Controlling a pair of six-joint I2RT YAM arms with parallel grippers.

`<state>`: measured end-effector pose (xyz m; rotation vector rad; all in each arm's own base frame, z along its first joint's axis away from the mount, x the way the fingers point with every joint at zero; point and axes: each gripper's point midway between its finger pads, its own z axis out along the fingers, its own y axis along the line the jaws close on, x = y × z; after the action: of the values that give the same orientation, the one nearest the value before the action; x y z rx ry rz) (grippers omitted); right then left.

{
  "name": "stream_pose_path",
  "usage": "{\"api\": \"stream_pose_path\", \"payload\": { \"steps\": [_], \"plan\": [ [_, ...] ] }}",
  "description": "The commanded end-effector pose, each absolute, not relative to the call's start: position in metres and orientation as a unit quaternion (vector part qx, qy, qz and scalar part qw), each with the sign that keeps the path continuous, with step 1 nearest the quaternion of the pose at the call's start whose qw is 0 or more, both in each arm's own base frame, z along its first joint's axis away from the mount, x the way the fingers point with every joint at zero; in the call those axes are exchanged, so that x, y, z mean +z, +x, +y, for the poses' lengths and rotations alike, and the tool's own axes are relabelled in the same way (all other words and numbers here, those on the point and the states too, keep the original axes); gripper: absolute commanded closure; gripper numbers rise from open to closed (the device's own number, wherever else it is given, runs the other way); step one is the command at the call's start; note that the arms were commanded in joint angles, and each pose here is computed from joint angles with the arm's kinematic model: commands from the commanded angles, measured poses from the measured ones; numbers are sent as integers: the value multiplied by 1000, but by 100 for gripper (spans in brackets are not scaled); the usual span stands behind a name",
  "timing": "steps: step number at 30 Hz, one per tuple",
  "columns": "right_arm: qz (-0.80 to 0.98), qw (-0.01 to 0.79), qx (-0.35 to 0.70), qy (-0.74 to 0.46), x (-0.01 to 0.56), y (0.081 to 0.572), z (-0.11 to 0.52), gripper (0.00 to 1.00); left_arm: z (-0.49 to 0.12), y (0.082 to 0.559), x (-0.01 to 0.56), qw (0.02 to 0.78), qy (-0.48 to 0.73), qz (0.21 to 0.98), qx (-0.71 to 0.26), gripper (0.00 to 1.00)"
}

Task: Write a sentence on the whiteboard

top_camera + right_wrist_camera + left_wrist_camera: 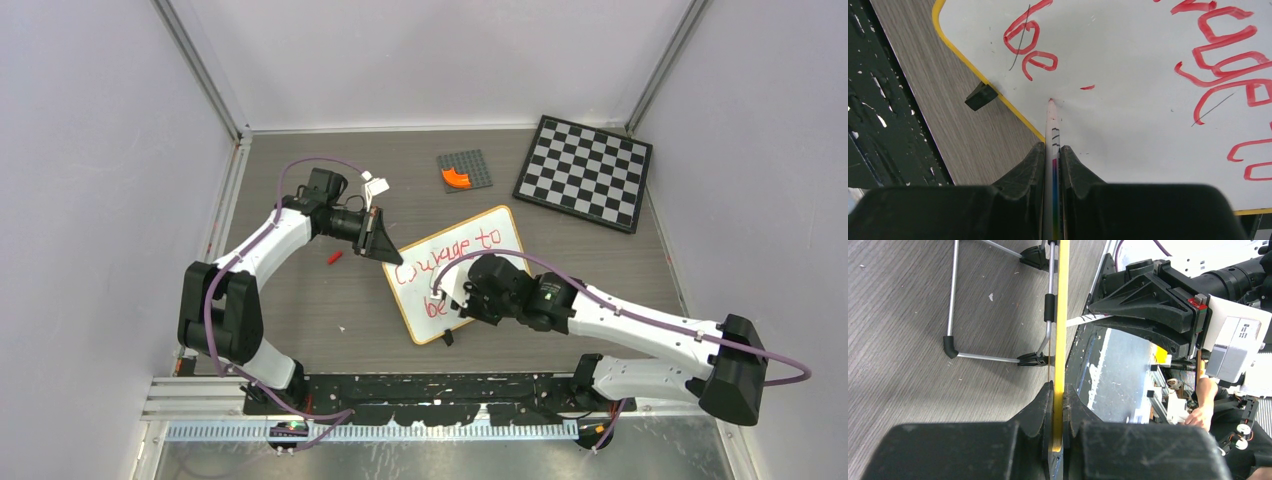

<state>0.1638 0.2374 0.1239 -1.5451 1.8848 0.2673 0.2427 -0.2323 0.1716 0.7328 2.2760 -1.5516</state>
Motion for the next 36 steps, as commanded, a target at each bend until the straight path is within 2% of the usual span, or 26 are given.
{"api": "stream_pose_path", "payload": {
  "steps": [1,9,15,23,36],
  "plan": [
    [713,349,113,-597,131,164,243,100,-225,253,147,137,230,828,-493,100],
    [715,428,113,-541,172,185,247,100,-225,253,148,138,230,827,-494,100],
    [720,450,92,-521,179,202,243,100,-226,253,148,137,230,827,-495,100],
    [727,427,88,-531,160,202,246,100,-226,253,148,137,231,827,-494,100],
    [733,353,105,-572,123,175,235,100,-226,255,147,134,230,827,-495,100]
  ]
}}
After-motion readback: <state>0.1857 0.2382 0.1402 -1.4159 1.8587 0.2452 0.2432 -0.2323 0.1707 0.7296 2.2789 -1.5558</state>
